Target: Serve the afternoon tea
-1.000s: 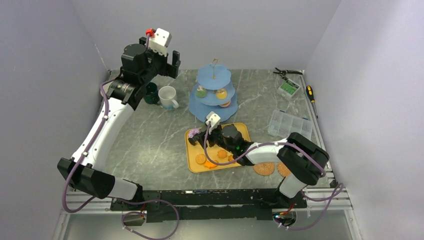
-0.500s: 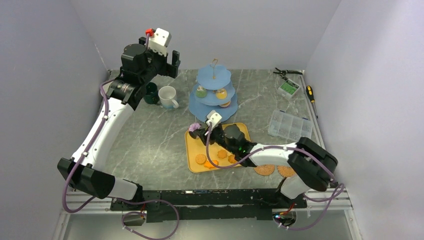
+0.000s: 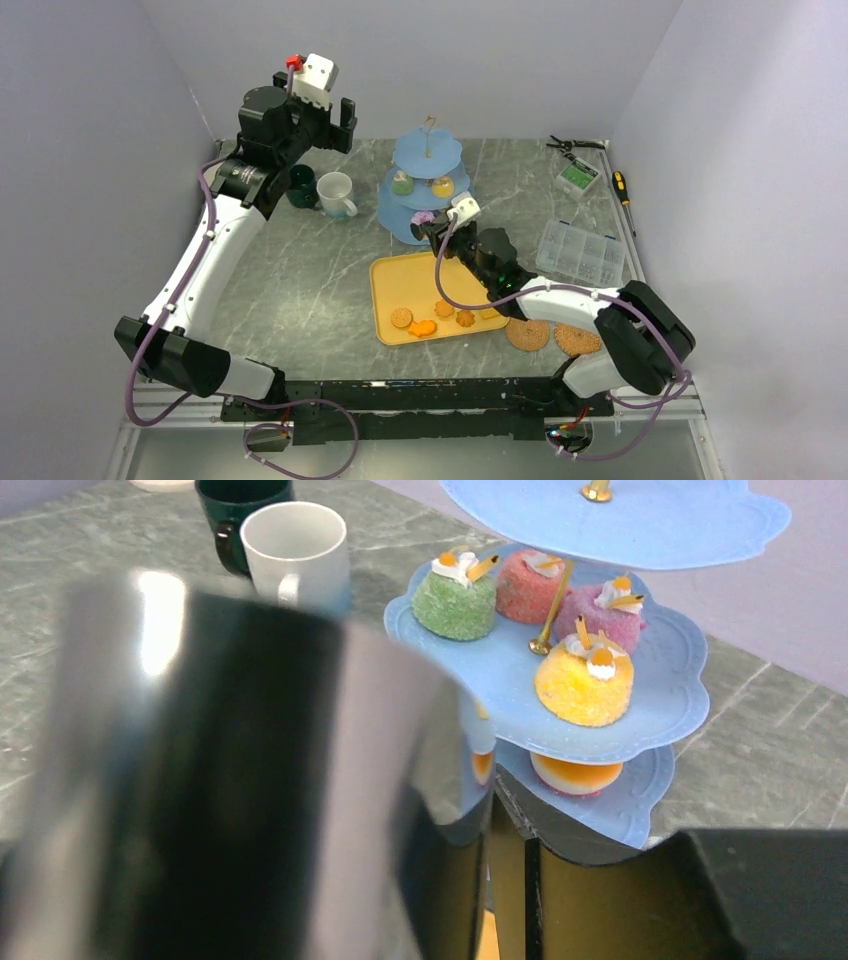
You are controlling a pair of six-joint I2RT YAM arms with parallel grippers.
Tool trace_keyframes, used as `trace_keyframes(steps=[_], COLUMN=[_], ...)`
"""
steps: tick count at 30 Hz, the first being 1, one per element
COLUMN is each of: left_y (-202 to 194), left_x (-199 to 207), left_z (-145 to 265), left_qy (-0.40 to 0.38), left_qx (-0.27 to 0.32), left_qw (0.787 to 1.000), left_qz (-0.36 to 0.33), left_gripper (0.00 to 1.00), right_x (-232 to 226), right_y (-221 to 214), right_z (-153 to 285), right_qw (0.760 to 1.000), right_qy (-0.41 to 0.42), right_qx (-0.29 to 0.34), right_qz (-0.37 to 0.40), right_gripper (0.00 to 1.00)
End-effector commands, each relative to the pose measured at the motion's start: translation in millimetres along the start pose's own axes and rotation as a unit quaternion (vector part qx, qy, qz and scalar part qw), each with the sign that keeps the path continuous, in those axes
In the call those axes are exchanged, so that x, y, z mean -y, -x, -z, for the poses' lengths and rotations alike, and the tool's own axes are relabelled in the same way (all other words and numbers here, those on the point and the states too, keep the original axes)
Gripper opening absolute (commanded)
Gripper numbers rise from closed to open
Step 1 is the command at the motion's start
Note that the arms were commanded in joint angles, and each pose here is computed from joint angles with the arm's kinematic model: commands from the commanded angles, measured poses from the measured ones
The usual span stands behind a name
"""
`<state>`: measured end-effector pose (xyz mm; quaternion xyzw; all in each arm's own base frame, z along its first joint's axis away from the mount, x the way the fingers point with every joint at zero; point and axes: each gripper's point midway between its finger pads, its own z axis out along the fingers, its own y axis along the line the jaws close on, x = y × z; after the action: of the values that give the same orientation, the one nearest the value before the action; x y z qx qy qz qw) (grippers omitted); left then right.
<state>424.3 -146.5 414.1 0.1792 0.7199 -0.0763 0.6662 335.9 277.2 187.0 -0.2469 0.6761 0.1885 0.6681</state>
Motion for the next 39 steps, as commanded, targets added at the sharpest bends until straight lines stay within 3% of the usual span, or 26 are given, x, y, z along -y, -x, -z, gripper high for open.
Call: trace_keyframes(steps=[1,20,24,39], left_y=[33,32,31,27], left_x=[-5,-9,-9,0], left_z=[9,11,11,16], left_qy=[0.005,0.002,0.001,-0.027], left_qx=[0.047,0.05,0.051,0.044], left_qw=[0.999,0.999,0.999,0.999], left_qz=[0.006,0.009,0.008,0.009], left_gripper=[0.93,0.93,0.93,0.93], right_x=[12,62,67,54], right_y=[5,-26,-32,-19], right_z=[-6,-39,-45,-27], right_qw=[1.0,0.989,0.987,0.991], right_qy=[-0.019,-0.14,-0.158,-0.118], right_qx=[0.018,0.028,0.029,0.035], right_qz=[-0.009,-0.022,-0.027,-0.042], right_gripper=[0.51,0.52,0.6,0.68])
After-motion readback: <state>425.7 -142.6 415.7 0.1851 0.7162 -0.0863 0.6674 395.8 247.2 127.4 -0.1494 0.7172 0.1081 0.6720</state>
